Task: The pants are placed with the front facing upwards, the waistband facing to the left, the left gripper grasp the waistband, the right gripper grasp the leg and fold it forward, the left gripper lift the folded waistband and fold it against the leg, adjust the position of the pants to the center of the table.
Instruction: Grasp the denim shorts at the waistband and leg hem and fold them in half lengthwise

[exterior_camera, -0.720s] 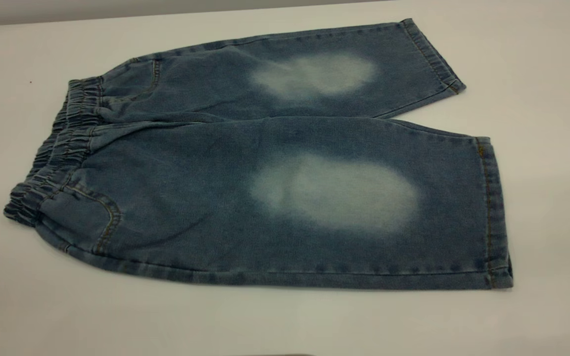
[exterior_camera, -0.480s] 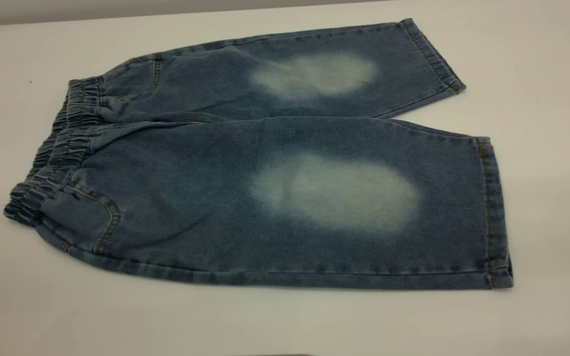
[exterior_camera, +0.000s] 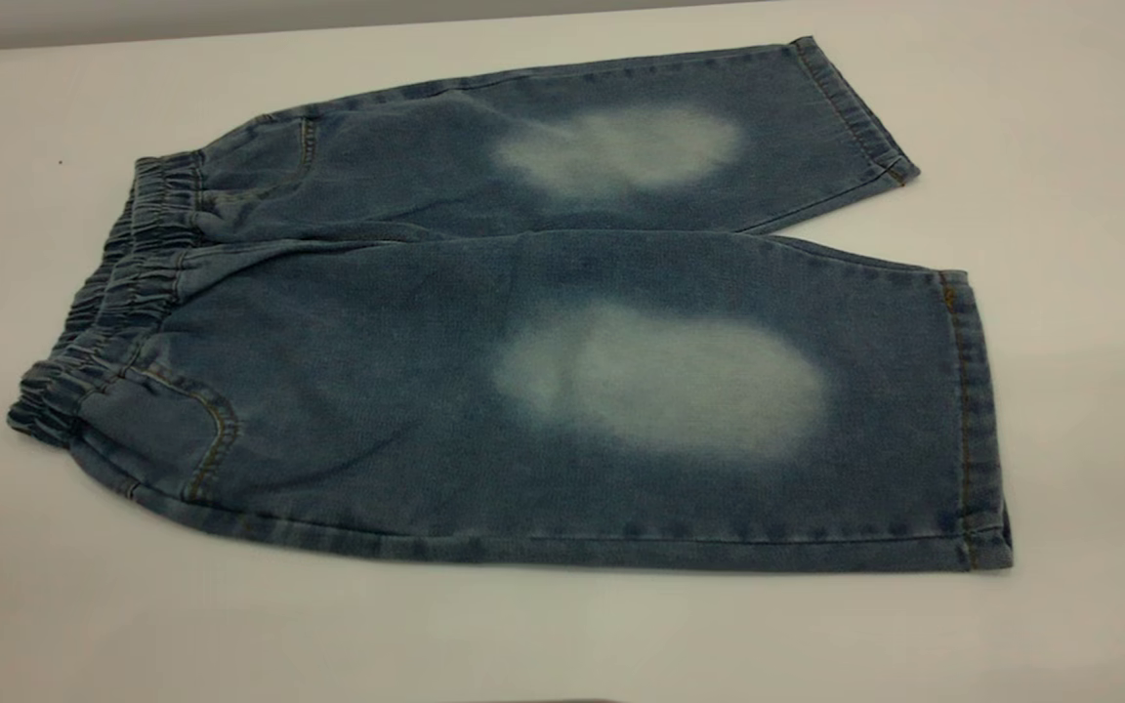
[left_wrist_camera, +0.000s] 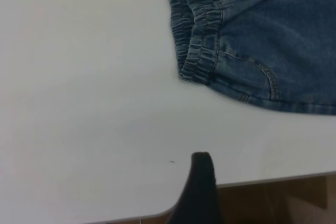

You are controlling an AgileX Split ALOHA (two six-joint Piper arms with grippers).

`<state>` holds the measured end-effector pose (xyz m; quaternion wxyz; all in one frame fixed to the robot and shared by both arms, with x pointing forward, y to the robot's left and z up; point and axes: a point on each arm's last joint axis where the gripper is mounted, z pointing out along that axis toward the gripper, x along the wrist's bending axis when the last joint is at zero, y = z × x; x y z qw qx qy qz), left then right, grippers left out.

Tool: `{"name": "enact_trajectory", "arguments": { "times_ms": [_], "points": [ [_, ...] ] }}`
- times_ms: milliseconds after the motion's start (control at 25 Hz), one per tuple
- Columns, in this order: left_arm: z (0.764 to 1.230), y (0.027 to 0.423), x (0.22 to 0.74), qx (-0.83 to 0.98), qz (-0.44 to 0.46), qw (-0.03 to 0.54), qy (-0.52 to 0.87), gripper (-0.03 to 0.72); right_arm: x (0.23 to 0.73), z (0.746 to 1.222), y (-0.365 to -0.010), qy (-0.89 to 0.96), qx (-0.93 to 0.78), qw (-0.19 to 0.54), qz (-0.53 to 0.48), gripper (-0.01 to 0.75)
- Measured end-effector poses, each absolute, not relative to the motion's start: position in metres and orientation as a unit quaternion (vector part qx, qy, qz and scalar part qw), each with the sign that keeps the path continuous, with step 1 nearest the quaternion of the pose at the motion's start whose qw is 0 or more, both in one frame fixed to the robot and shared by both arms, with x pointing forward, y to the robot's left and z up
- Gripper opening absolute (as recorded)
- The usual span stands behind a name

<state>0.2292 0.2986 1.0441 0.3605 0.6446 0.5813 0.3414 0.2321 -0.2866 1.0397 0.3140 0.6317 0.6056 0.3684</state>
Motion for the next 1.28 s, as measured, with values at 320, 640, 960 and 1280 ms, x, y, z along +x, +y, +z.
{"name": "enact_trajectory", "arguments": {
  "times_ms": [320,640,960,1280],
  "points": [
    [1.0441,0.2986,0.2292,0.645,0.341,0.361,0.581,0.587,0.2321,1.0397,-0.2866,0.606,0.632,0.314,0.368,0.514],
    [1.0441,0.2986,0.2292,0.645,0.341,0.361,0.581,0.587,0.2322,1.0398,-0.2866,0.605,0.632,0.314,0.369,0.514],
    [1.0441,0.2986,0.2292,0.645,0.341,0.361,0.581,0.587,0.2322,1.0398,-0.2866,0.605,0.632,0.314,0.369,0.514],
    [1.0523,0.3015,0.2356,0.585,0.321,0.38,0.641,0.587,0.2404,1.0483,-0.2889,0.588,0.648,0.297,0.382,0.518]
  ]
}}
